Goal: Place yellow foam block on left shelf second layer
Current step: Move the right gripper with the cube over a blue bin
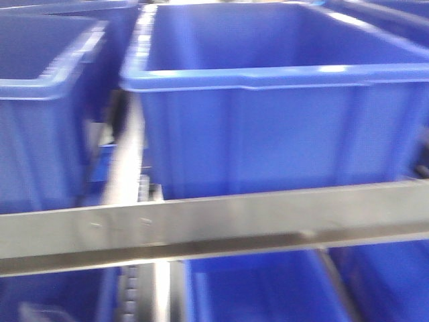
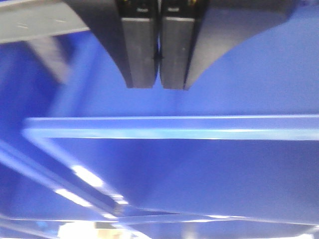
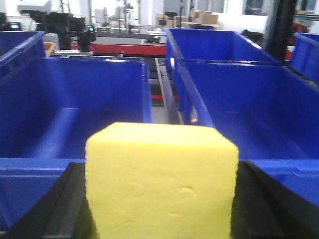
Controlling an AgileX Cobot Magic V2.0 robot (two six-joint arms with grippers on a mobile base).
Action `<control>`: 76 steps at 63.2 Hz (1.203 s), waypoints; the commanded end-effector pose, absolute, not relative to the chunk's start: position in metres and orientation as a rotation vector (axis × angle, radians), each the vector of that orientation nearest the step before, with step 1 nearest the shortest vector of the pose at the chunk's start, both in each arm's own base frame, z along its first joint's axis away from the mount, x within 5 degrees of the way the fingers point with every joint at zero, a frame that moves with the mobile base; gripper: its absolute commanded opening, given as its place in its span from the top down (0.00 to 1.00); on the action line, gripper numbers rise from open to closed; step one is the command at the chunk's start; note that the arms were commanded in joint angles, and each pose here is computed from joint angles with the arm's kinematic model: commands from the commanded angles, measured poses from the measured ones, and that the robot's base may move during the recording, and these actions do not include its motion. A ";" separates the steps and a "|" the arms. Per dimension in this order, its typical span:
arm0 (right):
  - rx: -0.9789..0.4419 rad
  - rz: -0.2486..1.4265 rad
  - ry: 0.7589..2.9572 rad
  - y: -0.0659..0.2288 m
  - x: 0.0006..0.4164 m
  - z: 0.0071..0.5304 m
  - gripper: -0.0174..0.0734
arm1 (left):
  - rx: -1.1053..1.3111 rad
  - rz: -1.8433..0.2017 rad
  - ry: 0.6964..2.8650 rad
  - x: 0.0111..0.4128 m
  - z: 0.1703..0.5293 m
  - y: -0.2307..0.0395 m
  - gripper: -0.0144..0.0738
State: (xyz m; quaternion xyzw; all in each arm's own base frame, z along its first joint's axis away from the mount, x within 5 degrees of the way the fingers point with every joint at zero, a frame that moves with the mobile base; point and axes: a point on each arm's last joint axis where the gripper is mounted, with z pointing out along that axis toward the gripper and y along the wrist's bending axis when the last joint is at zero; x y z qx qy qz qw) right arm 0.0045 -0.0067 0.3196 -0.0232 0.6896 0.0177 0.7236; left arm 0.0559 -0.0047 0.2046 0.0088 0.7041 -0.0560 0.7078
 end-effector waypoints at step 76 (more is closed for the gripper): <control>-0.065 0.028 1.411 -0.007 0.000 0.336 0.47 | 0.024 -0.149 1.510 0.057 0.203 -0.006 0.68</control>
